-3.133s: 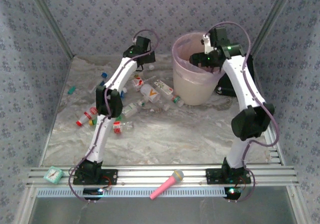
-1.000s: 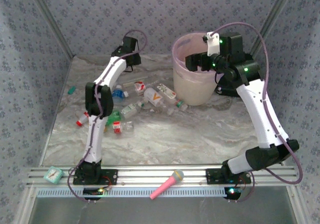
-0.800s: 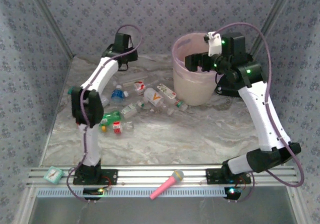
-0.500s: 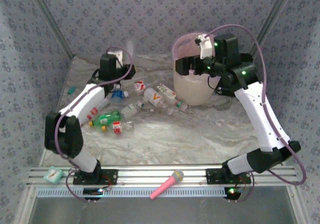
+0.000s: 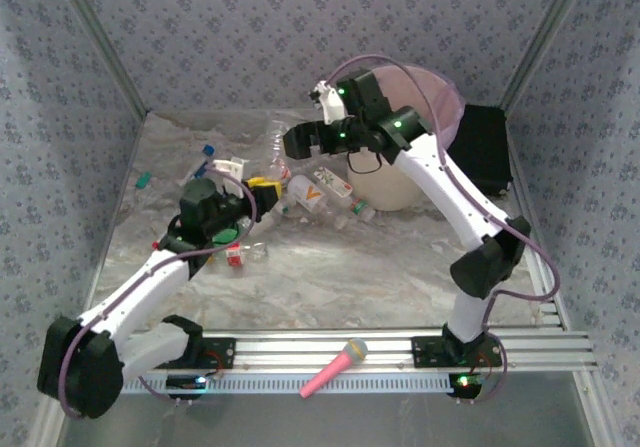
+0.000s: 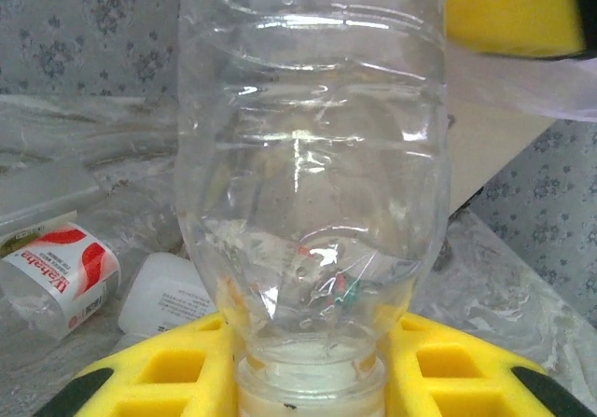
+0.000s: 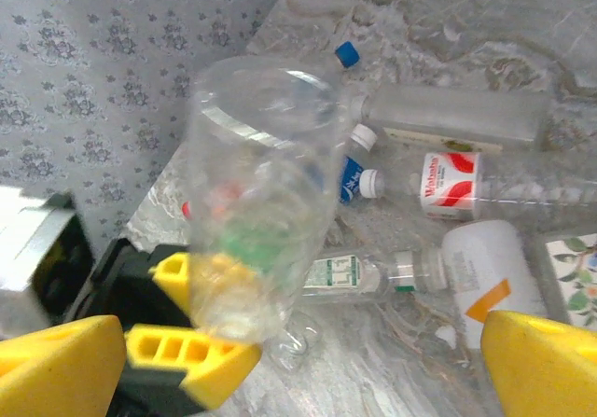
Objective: Put the plastic bottles in the bin
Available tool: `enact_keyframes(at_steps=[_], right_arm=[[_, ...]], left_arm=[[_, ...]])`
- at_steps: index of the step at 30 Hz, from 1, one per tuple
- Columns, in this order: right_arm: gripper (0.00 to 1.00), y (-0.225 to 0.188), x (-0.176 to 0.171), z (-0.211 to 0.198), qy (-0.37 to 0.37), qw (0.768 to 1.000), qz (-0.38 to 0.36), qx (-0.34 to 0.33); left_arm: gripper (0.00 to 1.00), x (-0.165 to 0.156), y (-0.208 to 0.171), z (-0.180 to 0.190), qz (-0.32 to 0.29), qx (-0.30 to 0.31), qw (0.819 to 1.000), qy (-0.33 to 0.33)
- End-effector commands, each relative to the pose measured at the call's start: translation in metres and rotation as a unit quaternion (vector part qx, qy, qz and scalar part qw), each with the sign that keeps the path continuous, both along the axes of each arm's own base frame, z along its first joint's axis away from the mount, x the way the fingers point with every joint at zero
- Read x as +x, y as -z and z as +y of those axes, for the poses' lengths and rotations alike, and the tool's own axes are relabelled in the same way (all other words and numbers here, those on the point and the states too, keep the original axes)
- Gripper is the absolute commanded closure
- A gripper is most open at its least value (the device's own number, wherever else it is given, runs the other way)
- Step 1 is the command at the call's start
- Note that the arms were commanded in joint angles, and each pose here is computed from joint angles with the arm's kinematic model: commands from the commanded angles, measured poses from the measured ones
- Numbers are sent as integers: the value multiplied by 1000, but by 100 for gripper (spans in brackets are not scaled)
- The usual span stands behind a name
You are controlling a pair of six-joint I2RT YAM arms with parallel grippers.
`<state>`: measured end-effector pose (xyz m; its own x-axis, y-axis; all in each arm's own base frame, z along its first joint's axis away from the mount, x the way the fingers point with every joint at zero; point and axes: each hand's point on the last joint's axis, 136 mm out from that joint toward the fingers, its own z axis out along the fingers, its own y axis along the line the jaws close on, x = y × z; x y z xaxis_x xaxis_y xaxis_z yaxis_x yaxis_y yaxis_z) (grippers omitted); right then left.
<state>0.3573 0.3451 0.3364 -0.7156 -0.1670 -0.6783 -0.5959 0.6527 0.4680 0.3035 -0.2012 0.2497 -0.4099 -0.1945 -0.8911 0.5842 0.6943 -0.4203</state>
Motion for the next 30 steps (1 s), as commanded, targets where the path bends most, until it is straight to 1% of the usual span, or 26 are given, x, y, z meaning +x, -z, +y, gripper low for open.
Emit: enact_keyframes(at_steps=[1,4,11,16,18,23,25,27,30], right_arm=[[0,-17,5,14,-10,999,-5,38],[0,-19,3,27,-30,998,4,59],[1,-14,12,38,-40,997,19,66],[15,-12,8,44,-61,995,30,72],[19,-9,8,44,-62,995,30,71],[37,-6,11,45,-65,995,31,69],[40,-7,12,44,-65,995,29,70],[43,-8,13,44,-65,995,27,71],[46,-11,14,43,-64,995,20,71]], left_arm=[[78,-7,-25,-2,-58,-15,998,12],[78,-10,-27,-6,-60,-8,998,25],[78,-10,-22,-17,-58,-4,997,42],[79,-6,-22,-16,-58,-3,998,34],[79,-5,-22,-17,-58,-4,998,34],[79,-5,-21,-19,-59,0,998,37],[78,-4,-20,-19,-56,0,998,37],[76,-3,-19,-19,-53,0,998,35],[67,-2,-18,-19,-47,-2,998,30]])
